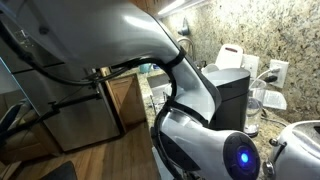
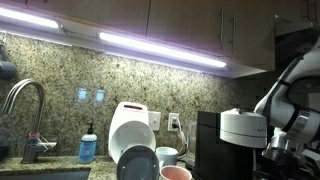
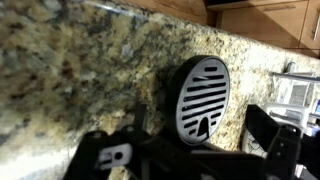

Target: Remove the cup holder from the coffee machine.

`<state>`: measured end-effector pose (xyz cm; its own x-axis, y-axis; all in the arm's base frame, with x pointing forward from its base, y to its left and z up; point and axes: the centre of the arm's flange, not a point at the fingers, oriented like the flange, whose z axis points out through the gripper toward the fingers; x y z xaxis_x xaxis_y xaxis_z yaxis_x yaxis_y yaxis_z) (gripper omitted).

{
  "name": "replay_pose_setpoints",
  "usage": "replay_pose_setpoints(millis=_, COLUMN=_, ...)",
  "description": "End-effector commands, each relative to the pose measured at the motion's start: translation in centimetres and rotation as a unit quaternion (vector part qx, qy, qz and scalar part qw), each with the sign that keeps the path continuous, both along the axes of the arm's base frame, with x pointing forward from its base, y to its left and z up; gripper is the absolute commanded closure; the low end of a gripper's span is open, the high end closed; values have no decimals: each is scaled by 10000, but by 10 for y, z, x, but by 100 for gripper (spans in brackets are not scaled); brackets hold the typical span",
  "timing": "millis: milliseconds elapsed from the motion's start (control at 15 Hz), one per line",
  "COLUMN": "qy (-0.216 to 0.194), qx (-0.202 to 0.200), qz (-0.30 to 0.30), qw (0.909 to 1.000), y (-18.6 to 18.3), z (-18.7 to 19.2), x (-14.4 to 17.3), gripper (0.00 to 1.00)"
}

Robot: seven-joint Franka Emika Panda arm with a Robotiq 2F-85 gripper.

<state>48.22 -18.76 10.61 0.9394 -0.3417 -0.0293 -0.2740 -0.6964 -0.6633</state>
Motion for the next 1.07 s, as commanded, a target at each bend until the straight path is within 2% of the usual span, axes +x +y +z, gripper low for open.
replay_pose_setpoints(millis=0, qy=98, qx=-97, qz=-93, qw=9999, y=5, z=-14, x=15, gripper=0)
replay_pose_setpoints(millis=667, qy=275, qx=-9, qz=54, qw=9996, y=13, z=-18, x=15, gripper=0)
replay_pose_setpoints(millis=1000, qy=463, qx=161, qz=635, qw=9968, y=25, z=-19, x=14, gripper=0)
